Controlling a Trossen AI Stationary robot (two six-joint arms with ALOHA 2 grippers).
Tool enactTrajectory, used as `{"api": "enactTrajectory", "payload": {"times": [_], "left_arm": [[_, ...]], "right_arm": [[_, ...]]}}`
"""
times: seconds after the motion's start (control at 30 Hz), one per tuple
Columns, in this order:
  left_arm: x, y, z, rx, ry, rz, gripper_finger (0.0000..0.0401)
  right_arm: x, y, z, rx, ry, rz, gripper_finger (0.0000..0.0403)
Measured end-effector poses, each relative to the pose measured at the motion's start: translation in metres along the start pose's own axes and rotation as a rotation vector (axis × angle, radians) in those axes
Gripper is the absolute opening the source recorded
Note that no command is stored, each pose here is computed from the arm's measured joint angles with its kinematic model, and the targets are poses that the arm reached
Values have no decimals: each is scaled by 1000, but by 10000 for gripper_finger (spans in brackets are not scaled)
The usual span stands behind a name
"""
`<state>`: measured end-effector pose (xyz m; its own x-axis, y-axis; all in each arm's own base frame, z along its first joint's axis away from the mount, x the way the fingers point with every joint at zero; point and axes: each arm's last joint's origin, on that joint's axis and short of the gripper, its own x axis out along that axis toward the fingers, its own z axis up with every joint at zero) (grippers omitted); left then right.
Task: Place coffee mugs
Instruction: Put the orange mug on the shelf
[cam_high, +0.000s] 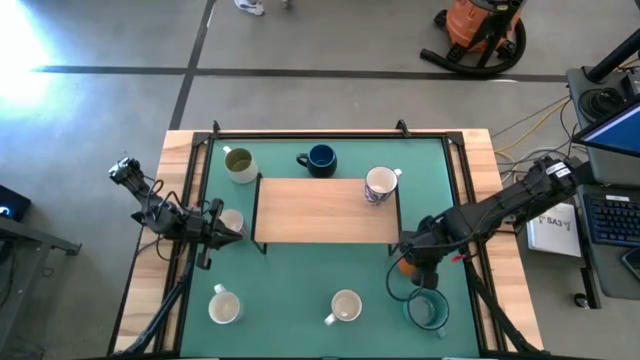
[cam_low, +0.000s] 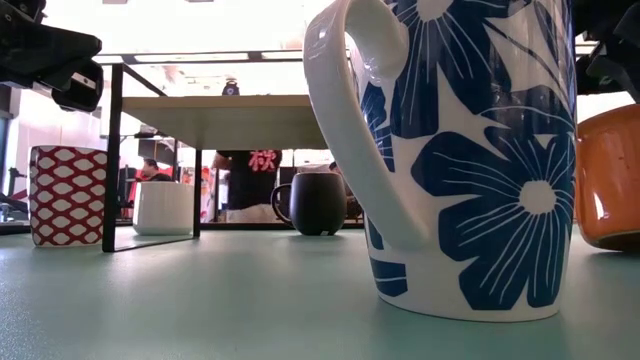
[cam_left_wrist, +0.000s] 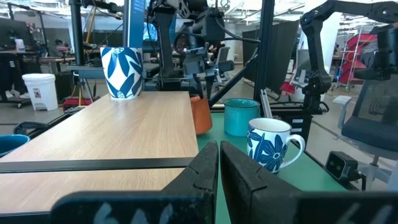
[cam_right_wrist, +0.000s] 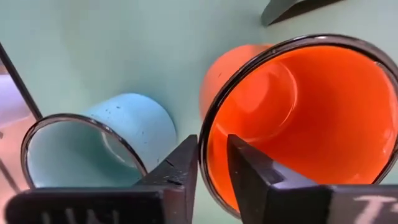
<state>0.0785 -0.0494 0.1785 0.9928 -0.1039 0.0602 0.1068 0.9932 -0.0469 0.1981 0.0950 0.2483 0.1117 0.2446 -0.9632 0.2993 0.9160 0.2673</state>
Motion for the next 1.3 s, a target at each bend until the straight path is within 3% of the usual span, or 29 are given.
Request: {"api": "enactTrajectory", "payload": {"times": [0.2,0.3,0.5,0.73,0.87,1.3], "left_arm": [[0,0,0,0,0,0,0],[0,0,0,0,0,0,0],[0,0,0,0,0,0,0],[0,0,0,0,0,0,0],[0,0,0,0,0,0,0],[0,0,0,1,2,0,0]], "right_arm": [[7,0,1,-17,-18,-10,95],[16,3,2,-87,-18,-32,95],[41,8,6,-158,73,-89,95],[63,14,12,-202,163,-125,55],[60,18,11,-206,172,-146,21],[36,50,1,-167,154,-26,15]]}}
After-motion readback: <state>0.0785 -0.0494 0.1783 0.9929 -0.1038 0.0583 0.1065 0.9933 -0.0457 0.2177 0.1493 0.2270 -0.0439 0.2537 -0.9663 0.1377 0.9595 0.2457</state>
